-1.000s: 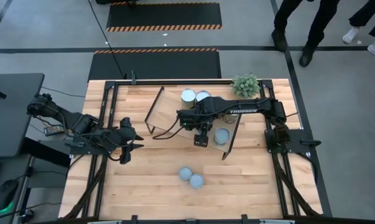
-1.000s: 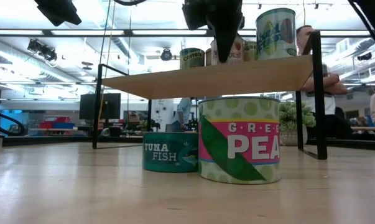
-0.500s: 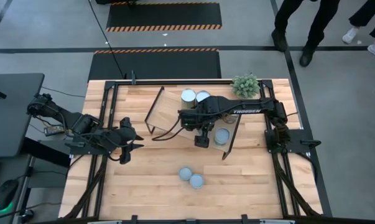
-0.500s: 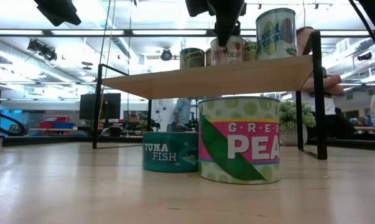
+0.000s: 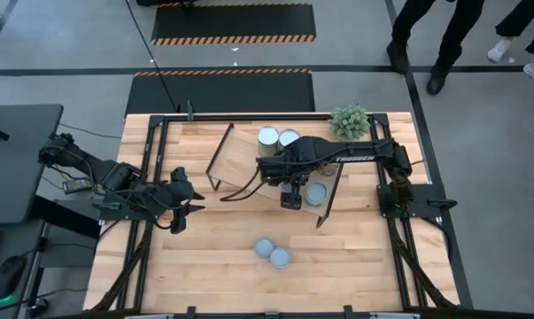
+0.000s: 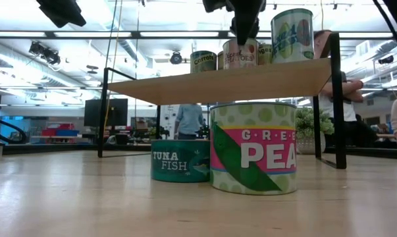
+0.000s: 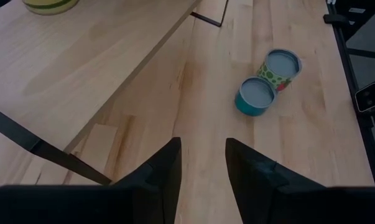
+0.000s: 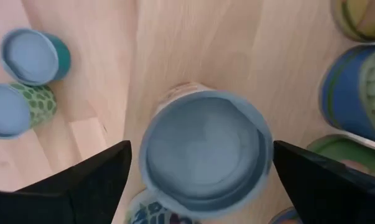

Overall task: Pick and place cans onto a shelf
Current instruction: Put the canned tomatoes on the shelf

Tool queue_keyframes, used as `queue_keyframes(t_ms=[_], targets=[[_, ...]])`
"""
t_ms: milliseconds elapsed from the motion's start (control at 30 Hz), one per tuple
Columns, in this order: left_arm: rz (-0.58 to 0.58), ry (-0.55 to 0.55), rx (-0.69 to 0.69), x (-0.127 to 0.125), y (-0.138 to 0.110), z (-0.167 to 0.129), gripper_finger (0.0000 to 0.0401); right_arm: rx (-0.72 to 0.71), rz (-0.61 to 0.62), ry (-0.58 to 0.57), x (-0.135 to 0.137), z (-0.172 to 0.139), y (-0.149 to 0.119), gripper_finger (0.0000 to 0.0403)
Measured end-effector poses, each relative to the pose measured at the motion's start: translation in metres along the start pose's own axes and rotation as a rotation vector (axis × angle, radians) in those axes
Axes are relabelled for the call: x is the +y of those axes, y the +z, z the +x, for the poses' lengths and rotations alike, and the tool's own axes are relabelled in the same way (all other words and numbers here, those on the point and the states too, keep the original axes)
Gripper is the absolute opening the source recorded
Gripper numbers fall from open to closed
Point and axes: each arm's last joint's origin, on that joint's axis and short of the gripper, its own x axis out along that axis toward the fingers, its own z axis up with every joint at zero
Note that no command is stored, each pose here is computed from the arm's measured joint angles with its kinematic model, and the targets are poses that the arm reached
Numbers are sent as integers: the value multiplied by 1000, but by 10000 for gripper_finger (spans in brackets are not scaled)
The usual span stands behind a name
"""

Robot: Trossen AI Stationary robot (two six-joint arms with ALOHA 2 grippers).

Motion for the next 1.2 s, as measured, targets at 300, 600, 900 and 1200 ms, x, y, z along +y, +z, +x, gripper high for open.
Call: queue_keyframes(t_ms=[300, 600, 900, 1200], targets=[[-1, -1, -2, 0, 0, 0, 130, -192, 25, 40, -4, -26, 1, 396], [-3, -2, -5, 0, 0, 0, 130, -281, -35, 26, 4, -13, 19, 383], [-4, -4, -7, 0, 1, 0, 130, -229, 32, 27, 6, -2, 21, 326], [-5, -4, -8, 0, 1, 0, 130, -186, 90, 41, 3, -1, 18, 240]])
